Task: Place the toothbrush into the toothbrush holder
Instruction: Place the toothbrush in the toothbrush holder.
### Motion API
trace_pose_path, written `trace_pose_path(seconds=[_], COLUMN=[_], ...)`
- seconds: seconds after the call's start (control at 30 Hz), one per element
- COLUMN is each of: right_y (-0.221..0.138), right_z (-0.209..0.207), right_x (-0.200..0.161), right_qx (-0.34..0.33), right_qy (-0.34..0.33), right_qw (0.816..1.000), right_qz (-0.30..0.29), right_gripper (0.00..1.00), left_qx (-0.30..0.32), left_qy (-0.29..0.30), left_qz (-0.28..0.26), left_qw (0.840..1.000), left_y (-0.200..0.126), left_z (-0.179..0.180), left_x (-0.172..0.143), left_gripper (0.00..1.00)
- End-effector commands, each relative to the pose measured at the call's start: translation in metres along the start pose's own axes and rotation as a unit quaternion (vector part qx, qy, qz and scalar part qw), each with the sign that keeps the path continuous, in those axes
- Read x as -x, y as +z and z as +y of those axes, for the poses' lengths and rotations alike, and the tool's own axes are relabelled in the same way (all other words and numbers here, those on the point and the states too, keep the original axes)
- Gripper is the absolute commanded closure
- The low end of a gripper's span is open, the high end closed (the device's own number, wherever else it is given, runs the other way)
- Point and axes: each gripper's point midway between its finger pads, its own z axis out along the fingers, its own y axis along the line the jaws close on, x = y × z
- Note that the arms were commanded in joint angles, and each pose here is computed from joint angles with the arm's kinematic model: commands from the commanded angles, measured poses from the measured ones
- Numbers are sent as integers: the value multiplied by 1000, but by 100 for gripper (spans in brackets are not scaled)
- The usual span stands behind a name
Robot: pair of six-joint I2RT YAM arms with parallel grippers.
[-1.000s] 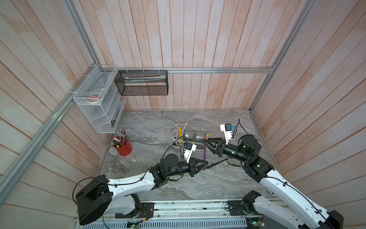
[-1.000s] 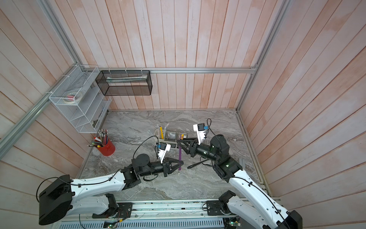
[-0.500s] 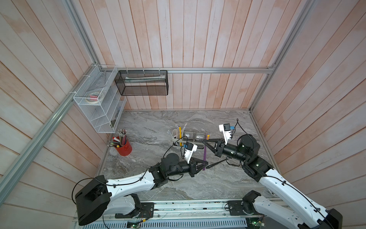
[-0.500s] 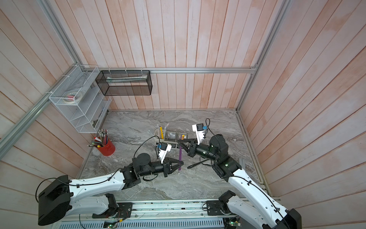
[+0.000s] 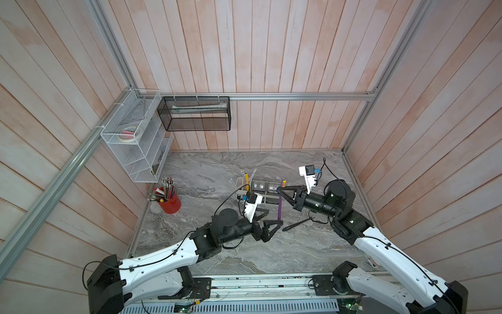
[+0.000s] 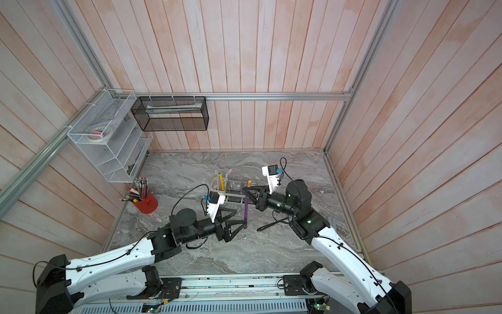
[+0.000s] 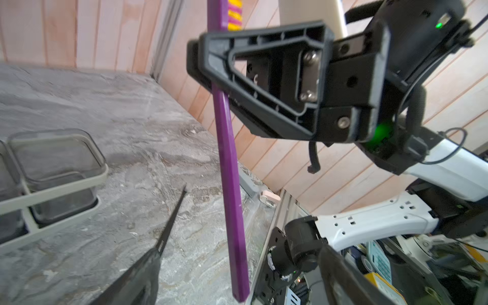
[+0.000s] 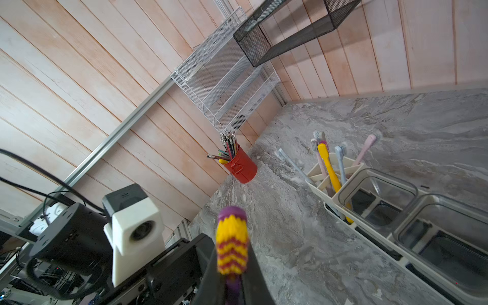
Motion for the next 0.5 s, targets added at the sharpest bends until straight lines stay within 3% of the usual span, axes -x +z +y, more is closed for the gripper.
trace_pose_path(seconds=[0.0,0.23,0.47], right_y=[8,50,117], right_z=[-3,-31,-60], right_x=[23,50,56], right_qx=[-22,-57,-100], right_qy=[-41,-78,-148], right_qw=[999,994,980], right_qz=[-24,-60,-83], right_gripper=[100,100,100], left_qx=[69,167,265], left_qy=[37,27,11], left_qz=[-15,-51,-88], left_qw=[997,984,960], left_y=[-24,-85,-136], left_z=[14,37,64], left_x=[15,33,43], left_gripper=[5,5,4])
